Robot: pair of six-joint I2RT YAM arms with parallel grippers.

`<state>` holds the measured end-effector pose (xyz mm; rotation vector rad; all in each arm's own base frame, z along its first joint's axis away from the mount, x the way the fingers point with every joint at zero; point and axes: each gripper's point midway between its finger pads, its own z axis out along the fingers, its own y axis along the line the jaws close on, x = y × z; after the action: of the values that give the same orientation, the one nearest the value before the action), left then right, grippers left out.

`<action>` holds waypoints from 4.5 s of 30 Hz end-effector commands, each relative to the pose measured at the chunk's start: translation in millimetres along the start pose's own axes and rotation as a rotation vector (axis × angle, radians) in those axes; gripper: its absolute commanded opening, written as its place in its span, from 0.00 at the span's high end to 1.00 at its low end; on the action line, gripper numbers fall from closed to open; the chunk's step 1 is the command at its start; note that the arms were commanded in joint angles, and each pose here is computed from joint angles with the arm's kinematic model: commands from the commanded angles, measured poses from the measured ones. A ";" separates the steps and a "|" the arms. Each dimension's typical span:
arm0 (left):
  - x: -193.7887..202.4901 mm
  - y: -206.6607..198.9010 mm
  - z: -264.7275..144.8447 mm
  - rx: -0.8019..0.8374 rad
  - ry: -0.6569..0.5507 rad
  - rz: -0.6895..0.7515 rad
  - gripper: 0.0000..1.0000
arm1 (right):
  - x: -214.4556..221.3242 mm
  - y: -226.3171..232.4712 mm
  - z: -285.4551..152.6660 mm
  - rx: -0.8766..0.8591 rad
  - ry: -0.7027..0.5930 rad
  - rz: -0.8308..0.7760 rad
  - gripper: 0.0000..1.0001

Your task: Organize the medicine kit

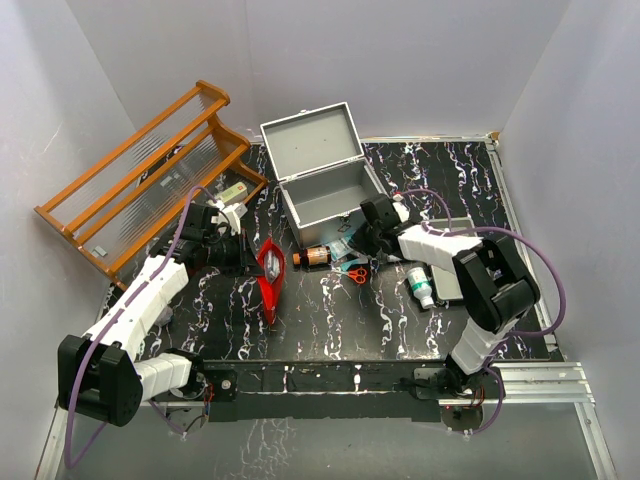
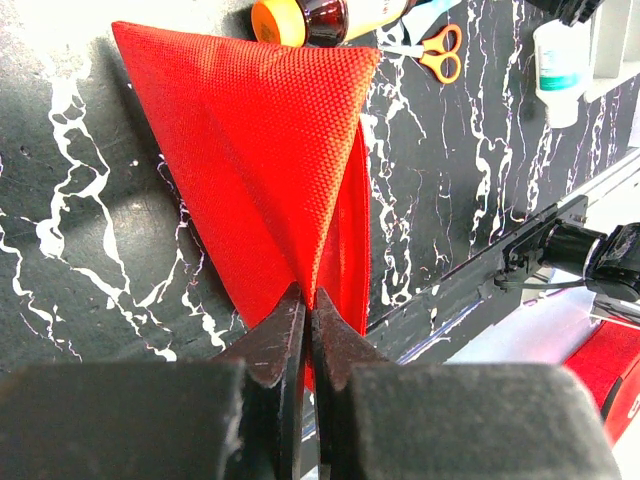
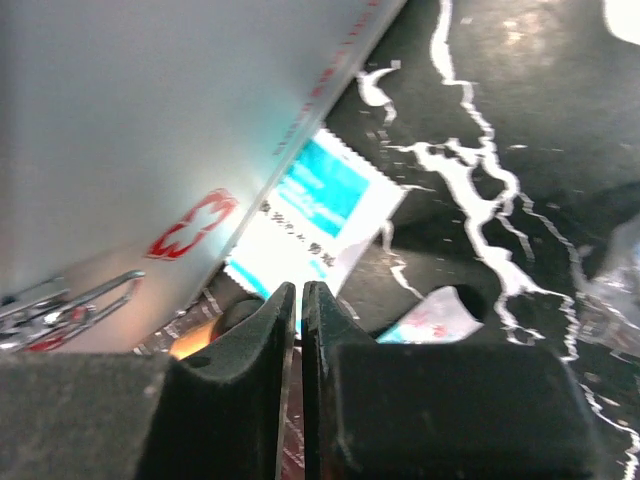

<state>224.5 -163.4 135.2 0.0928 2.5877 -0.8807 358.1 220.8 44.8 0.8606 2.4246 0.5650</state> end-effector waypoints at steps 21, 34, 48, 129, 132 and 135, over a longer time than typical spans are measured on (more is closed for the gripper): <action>-16.1 -12.7 -8.4 0.025 -0.044 0.038 1.00 | 6.5 -43.5 8.9 0.267 0.048 -0.072 0.72; -14.7 -12.8 -9.8 0.024 -0.047 0.039 1.00 | -27.2 -59.2 -27.9 0.357 -0.087 -0.191 0.72; -15.1 -12.3 -10.0 0.021 -0.049 0.038 1.00 | -38.3 -49.7 -29.7 0.332 -0.119 -0.262 0.48; 27.8 9.1 -53.7 -0.171 0.073 0.042 1.00 | 190.9 -1.3 -67.6 0.202 0.181 -0.563 0.70; 30.3 9.9 -51.9 -0.167 0.082 0.041 1.00 | 192.4 -7.6 -62.2 0.242 0.177 -0.564 0.72; 31.2 10.6 -50.4 -0.164 0.082 0.040 1.00 | 190.8 -19.6 -58.7 0.300 0.166 -0.564 0.75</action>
<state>184.7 -127.3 147.4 0.1160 2.7295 -0.6556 181.6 326.6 23.7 0.1315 2.8013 0.1404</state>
